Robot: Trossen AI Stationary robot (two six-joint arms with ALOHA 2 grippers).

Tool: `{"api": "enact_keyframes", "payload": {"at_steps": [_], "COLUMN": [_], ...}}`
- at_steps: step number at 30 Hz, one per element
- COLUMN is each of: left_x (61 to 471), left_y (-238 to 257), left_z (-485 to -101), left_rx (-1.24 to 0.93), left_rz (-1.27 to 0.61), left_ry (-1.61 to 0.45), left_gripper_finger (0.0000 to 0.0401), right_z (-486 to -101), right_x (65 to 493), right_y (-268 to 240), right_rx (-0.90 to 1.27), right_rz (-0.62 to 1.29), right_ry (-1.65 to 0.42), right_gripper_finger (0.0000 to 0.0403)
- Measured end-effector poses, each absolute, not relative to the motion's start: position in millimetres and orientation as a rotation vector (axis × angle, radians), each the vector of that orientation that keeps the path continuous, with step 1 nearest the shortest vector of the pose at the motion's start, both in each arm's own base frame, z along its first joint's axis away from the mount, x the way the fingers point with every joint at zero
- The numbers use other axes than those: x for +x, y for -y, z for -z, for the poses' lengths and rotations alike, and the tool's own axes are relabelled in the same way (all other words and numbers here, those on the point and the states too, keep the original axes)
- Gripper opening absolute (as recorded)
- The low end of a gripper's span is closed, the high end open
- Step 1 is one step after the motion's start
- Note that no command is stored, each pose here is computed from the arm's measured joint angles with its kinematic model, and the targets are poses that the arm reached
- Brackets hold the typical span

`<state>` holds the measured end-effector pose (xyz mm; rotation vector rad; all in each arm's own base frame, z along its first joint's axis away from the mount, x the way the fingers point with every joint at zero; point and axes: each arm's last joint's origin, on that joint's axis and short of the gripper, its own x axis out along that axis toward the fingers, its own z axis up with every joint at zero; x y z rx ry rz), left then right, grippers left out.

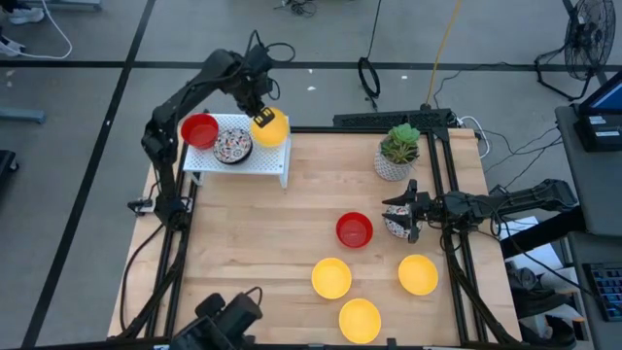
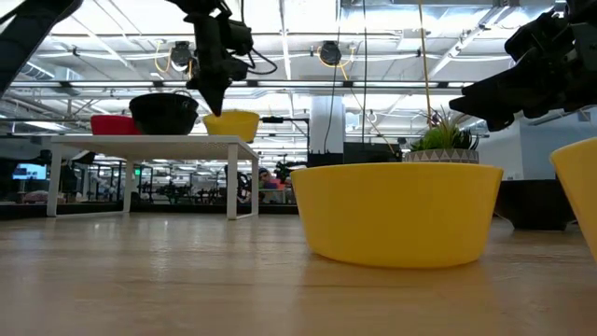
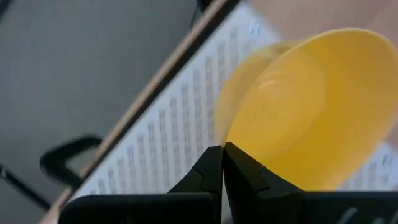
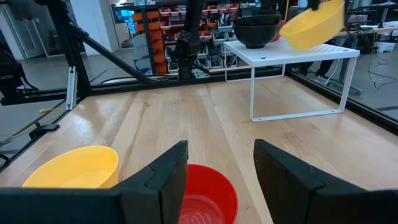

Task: Pick & Place Mini bowls
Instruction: Put the yellow bowl on the shelf, then stack the red bowl on top of the red bowl on the shelf

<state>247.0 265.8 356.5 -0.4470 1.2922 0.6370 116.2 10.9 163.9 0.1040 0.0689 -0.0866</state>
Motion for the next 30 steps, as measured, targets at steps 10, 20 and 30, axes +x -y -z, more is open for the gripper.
{"api": "enact_keyframes", "payload": {"at_steps": [10,20,30], "left_x": [244.1,249.4,254.3], "left_y": [-269.0,-271.2,-258.4], "left_z": [-356.0,-357.6,-366.2], "left_rx": [-0.422,-0.379,-0.338], "left_rz": [-0.659,-0.738,-0.752], "left_ry": [-1.309,-1.275,-1.257], "left_gripper_finger": [0.0014,0.0059,0.0147], "right_z": [-164.0,-164.0,-163.9], "right_x": [116.2,116.2,116.2], "right_y": [-11.0,-11.0,-11.0], "right_rx": [0.104,0.104,0.104], "right_rz": [0.087,0.086,0.086], "right_ry": [-0.069,-0.069,-0.069], "right_gripper_finger": [0.0171,0.0171,0.0171]}}
